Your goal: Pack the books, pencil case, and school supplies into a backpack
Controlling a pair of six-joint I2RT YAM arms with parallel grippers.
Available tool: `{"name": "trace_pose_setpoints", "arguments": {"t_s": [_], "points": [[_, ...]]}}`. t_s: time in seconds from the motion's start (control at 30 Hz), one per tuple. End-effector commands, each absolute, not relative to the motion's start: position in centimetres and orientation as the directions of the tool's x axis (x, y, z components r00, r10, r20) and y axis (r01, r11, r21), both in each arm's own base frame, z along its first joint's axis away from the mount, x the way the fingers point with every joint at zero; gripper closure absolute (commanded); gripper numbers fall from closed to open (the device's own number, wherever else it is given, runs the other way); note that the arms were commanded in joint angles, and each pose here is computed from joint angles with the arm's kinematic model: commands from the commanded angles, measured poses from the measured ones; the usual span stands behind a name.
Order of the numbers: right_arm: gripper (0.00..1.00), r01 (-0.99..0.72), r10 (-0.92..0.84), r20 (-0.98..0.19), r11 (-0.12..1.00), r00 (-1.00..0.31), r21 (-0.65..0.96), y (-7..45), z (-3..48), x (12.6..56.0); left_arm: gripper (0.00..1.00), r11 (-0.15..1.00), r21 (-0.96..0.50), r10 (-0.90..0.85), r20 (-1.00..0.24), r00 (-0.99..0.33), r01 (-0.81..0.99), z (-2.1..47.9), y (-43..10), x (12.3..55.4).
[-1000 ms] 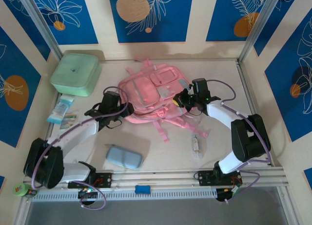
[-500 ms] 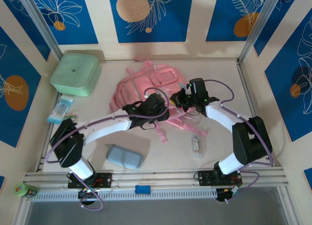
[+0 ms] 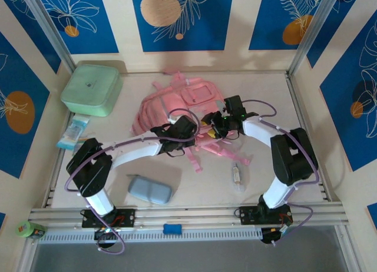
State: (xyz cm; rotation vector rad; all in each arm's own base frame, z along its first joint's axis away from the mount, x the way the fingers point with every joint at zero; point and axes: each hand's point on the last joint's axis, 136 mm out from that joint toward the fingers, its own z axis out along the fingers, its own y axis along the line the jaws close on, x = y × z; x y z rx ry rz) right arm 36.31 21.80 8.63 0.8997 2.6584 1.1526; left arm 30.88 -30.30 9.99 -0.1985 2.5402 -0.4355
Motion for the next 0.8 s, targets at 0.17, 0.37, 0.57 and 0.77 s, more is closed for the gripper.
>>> {"name": "trace_pose_setpoints", "arguments": {"t_s": [0.17, 0.37, 0.57, 0.77], "points": [[0.49, 0.512, 0.611, 0.078, 0.581, -0.788, 0.633, 21.7, 7.0, 38.9, 0.72, 0.945, -0.297, -0.269, -0.465, -0.844, -0.138, 6.6, -27.6, 30.7], [0.88, 0.503, 0.634, 0.08, 0.524, -0.77, 0.687, 22.0, 8.7, 39.2, 0.78, 0.941, -0.29, -0.293, -0.436, -0.851, -0.175, 4.6, -26.1, 30.1], [1.0, 0.458, 0.638, 0.1, 0.425, -0.764, 0.781, 22.4, 12.8, 39.7, 0.8, 0.93, -0.319, -0.311, -0.411, -0.857, -0.184, 3.3, -25.9, 30.9], [1.0, 0.4, 0.639, 0.118, 0.316, -0.76, 0.86, 22.6, 17.5, 39.5, 0.8, 0.922, -0.374, -0.283, -0.461, -0.841, -0.105, 5.6, -26.8, 33.3]]}}
